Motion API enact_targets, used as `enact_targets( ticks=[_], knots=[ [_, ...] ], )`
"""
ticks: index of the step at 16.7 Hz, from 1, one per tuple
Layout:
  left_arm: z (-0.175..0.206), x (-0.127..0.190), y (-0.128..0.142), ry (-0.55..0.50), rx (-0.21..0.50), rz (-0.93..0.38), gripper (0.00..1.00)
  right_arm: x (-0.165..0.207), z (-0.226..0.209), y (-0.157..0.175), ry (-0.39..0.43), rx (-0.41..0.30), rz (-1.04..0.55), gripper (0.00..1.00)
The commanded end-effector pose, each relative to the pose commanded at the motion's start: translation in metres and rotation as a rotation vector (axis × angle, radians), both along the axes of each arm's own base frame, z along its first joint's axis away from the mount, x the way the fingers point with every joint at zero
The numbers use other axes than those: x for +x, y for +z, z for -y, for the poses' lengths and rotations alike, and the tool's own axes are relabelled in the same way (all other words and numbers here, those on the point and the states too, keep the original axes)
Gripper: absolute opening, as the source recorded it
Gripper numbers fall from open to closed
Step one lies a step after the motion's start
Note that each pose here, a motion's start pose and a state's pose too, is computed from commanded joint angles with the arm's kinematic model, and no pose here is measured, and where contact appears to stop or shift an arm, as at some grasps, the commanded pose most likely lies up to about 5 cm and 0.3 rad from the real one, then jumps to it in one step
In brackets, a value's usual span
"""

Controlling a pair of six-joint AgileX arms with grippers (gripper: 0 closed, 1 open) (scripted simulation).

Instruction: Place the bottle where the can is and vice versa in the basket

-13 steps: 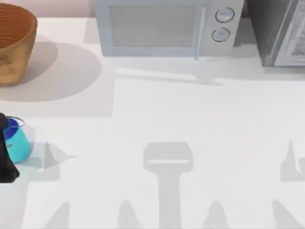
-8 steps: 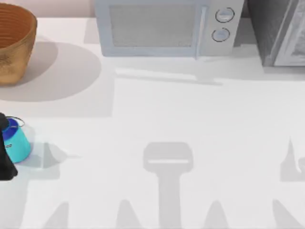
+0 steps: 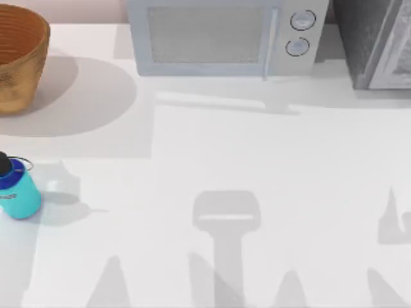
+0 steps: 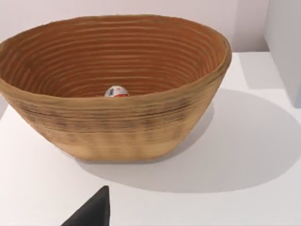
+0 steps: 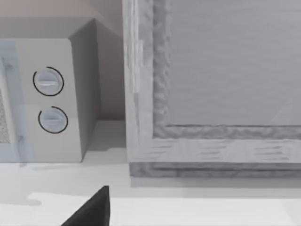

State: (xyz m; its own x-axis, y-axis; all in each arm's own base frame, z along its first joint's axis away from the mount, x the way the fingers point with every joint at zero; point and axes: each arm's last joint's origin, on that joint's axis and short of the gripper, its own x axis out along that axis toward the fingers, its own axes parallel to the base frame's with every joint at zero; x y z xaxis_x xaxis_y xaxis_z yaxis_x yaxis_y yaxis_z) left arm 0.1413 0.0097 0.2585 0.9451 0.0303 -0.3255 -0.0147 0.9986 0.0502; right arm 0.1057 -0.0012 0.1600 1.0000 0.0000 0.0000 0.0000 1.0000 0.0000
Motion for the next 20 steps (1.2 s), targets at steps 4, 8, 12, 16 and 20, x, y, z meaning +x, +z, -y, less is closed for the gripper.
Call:
enact_targets(
  ticks=[4, 8, 12, 16, 20],
  knots=[
    [-0.013, 0.058, 0.055, -0.017, 0.000, -0.193, 1.00, 0.000, 0.000, 0.000, 0.000, 0.000, 0.000, 1.00],
    [-0.037, 0.144, 0.083, -0.040, -0.030, -0.398, 1.00, 0.000, 0.000, 0.000, 0.000, 0.000, 0.000, 1.00],
    [-0.070, 0.235, 0.067, -0.063, -0.087, -0.598, 1.00, 0.000, 0.000, 0.000, 0.000, 0.000, 0.000, 1.00],
    [-0.103, 0.304, 0.017, -0.086, -0.161, -0.767, 1.00, 0.000, 0.000, 0.000, 0.000, 0.000, 0.000, 1.00],
    [-0.126, 0.343, -0.039, -0.105, -0.229, -0.884, 1.00, 0.000, 0.000, 0.000, 0.000, 0.000, 0.000, 1.00]
  ],
)
